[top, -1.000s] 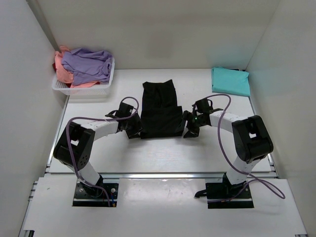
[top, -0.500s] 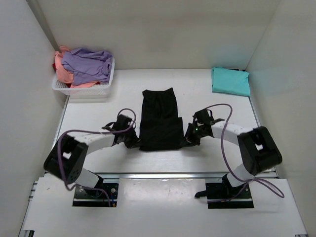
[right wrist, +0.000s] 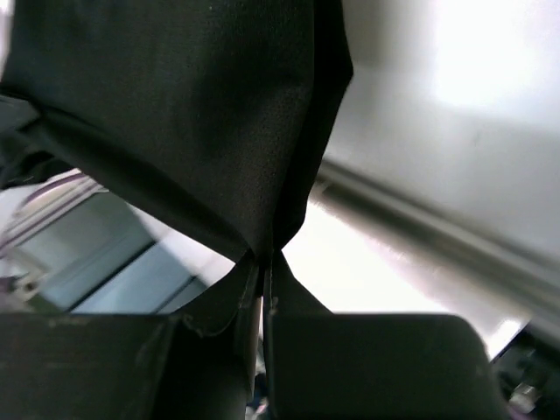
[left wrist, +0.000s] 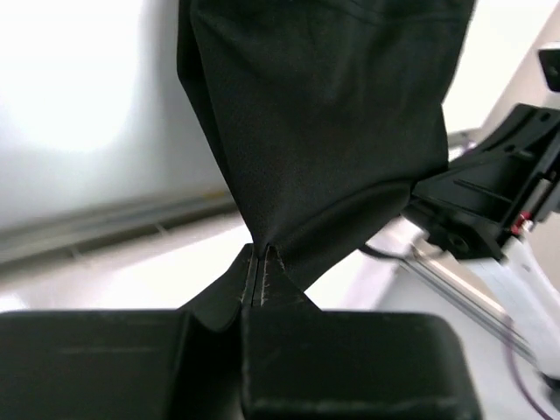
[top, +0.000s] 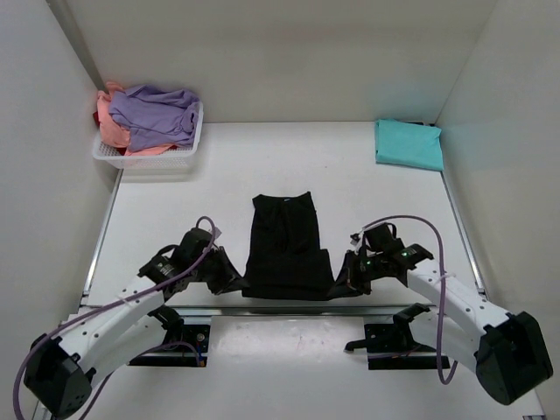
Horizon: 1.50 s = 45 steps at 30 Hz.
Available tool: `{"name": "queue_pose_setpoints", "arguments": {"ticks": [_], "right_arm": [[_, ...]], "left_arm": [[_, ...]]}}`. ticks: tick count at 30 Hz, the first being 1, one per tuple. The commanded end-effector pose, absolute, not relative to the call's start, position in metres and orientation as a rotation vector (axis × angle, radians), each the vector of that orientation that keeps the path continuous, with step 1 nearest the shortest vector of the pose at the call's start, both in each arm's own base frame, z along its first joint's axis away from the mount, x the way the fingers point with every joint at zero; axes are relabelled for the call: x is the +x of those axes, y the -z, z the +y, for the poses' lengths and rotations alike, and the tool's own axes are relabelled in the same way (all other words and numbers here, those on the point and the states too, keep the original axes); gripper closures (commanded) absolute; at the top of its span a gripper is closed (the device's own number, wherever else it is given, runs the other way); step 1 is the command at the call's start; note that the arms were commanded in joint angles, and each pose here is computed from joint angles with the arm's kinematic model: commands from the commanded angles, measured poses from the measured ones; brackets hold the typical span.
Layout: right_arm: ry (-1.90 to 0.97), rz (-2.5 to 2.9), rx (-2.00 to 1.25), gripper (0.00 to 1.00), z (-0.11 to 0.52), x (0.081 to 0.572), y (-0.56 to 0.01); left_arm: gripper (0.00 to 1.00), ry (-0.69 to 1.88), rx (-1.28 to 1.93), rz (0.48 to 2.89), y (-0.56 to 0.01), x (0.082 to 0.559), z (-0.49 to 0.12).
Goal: Fold and stack the t-shirts
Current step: Grab one side of the 2/3 rectangular tshirt with both arms, then fold the long partially folded tshirt into a neat square
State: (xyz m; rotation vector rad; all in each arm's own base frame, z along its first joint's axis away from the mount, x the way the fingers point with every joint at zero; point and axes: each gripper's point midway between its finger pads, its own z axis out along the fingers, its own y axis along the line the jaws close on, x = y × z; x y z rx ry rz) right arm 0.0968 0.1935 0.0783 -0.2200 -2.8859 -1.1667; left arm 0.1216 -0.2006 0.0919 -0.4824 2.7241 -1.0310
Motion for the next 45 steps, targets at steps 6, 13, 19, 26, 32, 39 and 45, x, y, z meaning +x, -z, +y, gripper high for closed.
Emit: {"name": "queue_pose_setpoints", "arguments": {"ticks": [6, 13, 19, 26, 32, 39, 45], "right_arm": [[1.256, -2.711, -0.341, 1.00, 0.189, 0.086, -0.115], [1.248, -2.802, -0.316, 1.00, 0.185, 0.157, -0.142], [1.261, -2.885, -0.286, 1.00, 0.191, 0.256, -0.161], [1.288, -3.054, -0.319, 0.71, 0.199, 0.396, -0.144], [1.253, -3.208, -0.241, 0.53, 0.190, 0.437, -0.134], [1.100, -3.299, -0.070, 0.49, 0.175, 0.419, -0.102], [1.056, -3.284, 0.109, 0.30, 0.186, 0.397, -0.074]], "left_arm": [[1.00, 1.108, -0.640, 2.767, -0.115, 0.113, -0.199], [1.00, 1.125, -0.637, 2.738, -0.131, 0.164, -0.205], [1.00, 1.062, -0.604, 2.705, -0.144, 0.252, -0.209], [0.59, 0.944, -0.792, 2.507, -0.117, 0.390, -0.184], [0.46, 1.058, -0.829, 2.377, -0.117, 0.447, -0.180], [0.49, 1.069, -0.753, 2.441, -0.109, 0.420, -0.199], [0.50, 1.018, -0.737, 2.523, -0.089, 0.394, -0.205]]}}
